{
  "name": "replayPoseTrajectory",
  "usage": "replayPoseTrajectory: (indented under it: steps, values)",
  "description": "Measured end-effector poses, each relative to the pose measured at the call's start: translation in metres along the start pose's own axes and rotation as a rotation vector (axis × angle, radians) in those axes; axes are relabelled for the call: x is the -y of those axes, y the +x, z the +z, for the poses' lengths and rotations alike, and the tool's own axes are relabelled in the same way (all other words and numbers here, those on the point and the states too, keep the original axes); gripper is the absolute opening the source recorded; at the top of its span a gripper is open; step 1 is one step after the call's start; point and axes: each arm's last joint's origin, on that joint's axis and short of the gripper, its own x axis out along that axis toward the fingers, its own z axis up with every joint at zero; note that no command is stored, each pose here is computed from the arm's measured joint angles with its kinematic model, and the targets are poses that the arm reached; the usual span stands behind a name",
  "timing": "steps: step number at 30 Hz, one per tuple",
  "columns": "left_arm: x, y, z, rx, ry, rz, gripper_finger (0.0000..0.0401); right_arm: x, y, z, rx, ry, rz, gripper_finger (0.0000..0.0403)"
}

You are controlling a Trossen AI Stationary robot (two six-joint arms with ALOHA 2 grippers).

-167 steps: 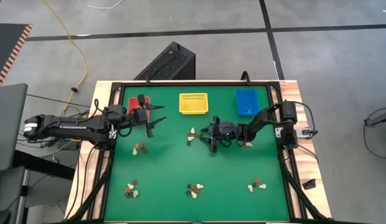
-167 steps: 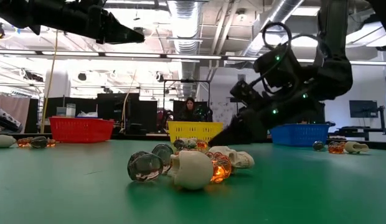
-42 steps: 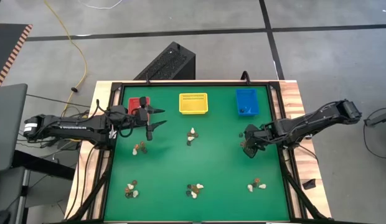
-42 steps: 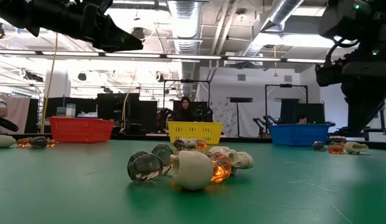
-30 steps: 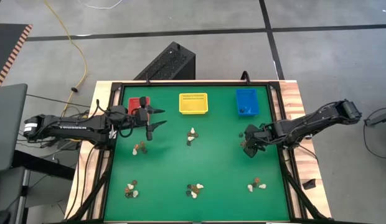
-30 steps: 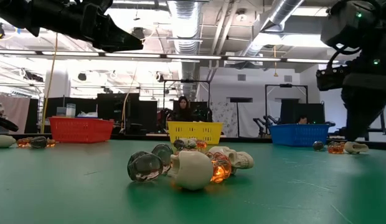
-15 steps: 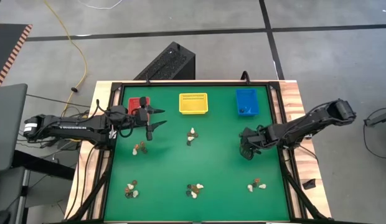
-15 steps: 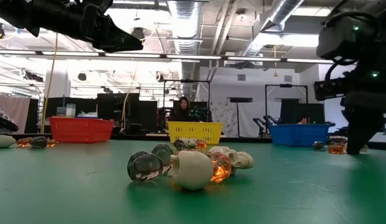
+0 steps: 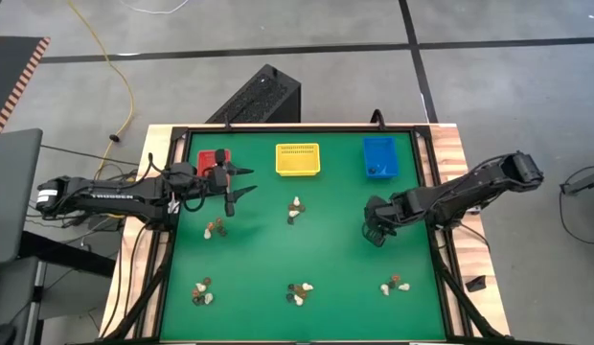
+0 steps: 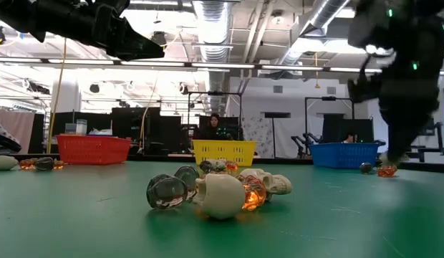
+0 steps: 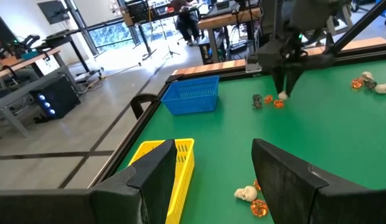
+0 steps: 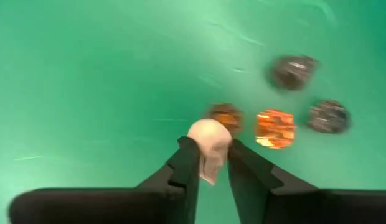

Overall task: Sort Halloween decoration
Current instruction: Put the white skull toy into the yellow bin

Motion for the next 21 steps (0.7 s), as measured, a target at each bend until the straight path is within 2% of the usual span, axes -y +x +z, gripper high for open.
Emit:
replayPoseTrajectory:
  steps: [4,9,12,17,21]
  values:
    - [0.000,0.000,0.000,0.000,0.000,0.000,0.0202,-0.015,-0.019,0.015,0.081,-0.012,0.098,0.0091]
    - [0.000,0.000,0.001,0.005,0.000,0.002,0.0202,-0.040,-0.035,0.051,0.407,-0.105,0.220,0.0090]
    - [0.000,0.000,0.001,0.011,-0.001,0.004,0.0202,-0.049,-0.032,0.075,0.579,-0.174,0.243,0.0087]
    - [-0.001,0.000,0.003,0.030,-0.003,0.007,0.0202,-0.045,-0.010,0.126,0.744,-0.214,0.175,0.0076]
    - [-0.001,0.000,0.003,0.029,0.010,0.007,0.0202,-0.030,0.009,0.172,0.795,-0.207,0.068,0.0074]
